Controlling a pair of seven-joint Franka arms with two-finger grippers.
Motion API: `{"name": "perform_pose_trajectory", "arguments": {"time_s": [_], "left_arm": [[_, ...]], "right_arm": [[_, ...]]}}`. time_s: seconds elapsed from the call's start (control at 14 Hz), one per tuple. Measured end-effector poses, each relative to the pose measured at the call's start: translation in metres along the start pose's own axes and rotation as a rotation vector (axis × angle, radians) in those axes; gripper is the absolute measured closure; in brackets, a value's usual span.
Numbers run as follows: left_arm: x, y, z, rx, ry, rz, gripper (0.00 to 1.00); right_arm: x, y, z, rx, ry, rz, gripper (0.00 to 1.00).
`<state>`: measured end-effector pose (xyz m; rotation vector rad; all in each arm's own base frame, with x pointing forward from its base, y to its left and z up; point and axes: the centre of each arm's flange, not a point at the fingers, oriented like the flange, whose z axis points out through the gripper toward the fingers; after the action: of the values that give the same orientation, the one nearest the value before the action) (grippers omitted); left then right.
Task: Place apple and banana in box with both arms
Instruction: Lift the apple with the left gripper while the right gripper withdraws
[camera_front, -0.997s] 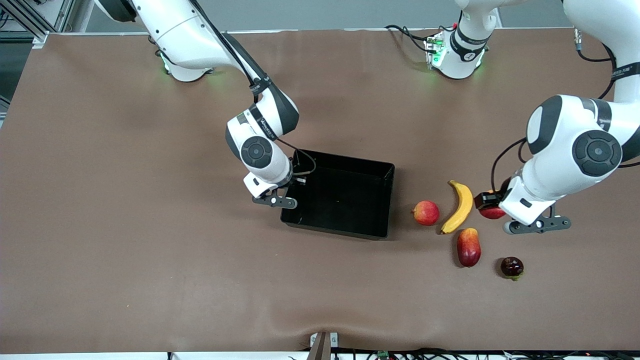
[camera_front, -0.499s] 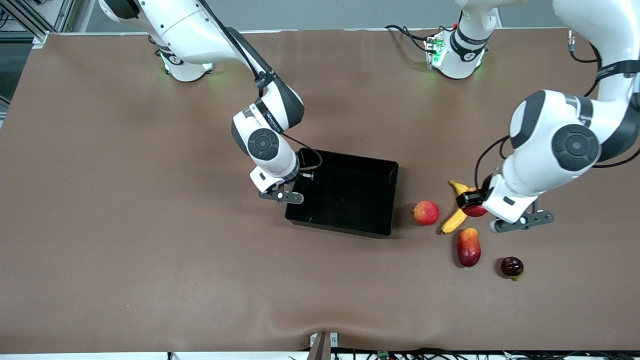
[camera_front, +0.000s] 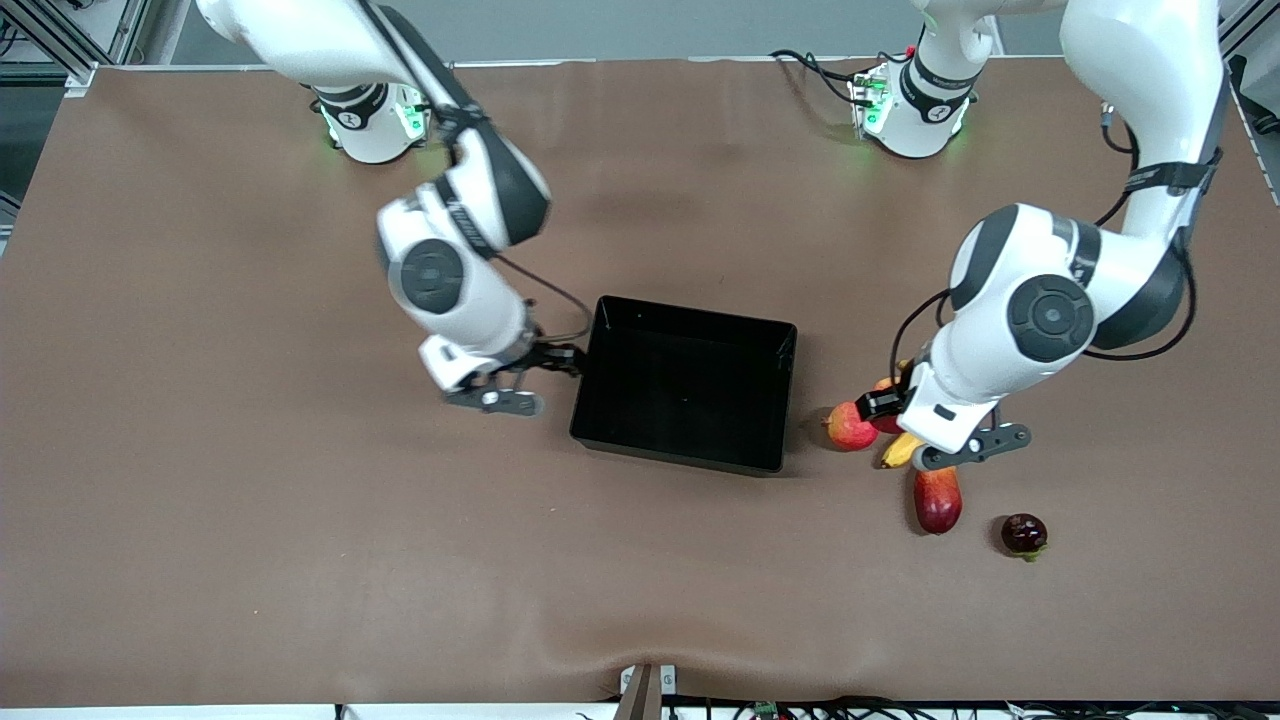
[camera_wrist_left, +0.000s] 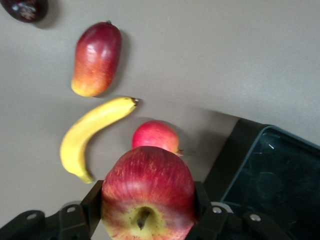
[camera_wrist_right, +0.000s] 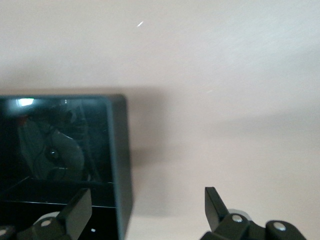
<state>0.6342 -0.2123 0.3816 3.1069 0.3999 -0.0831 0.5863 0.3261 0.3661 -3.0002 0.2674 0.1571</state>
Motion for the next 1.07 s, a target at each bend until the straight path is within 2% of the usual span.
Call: {"name": "perform_pose_trajectory", "arguments": {"time_s": [0.43, 0.78, 1.07], "left_arm": [[-0.022, 0.041, 0.014, -0.016, 0.005, -0.094, 0.26], [-0.052, 0.093, 0.034, -0.05, 0.012, -0.188, 0.26], [-0.08, 0.129, 0.07, -0.045, -0.019, -0.222, 0.26]], "right_arm": [[0.054, 0.135, -0.07, -0.005, -0.055, -0.042, 0.0], [0.076, 0.228, -0.111, 0.021, -0.038, -0.074, 0.0], [0.079, 0.287, -0.144, 0.037, -0.017, -0.081, 0.0]]}}
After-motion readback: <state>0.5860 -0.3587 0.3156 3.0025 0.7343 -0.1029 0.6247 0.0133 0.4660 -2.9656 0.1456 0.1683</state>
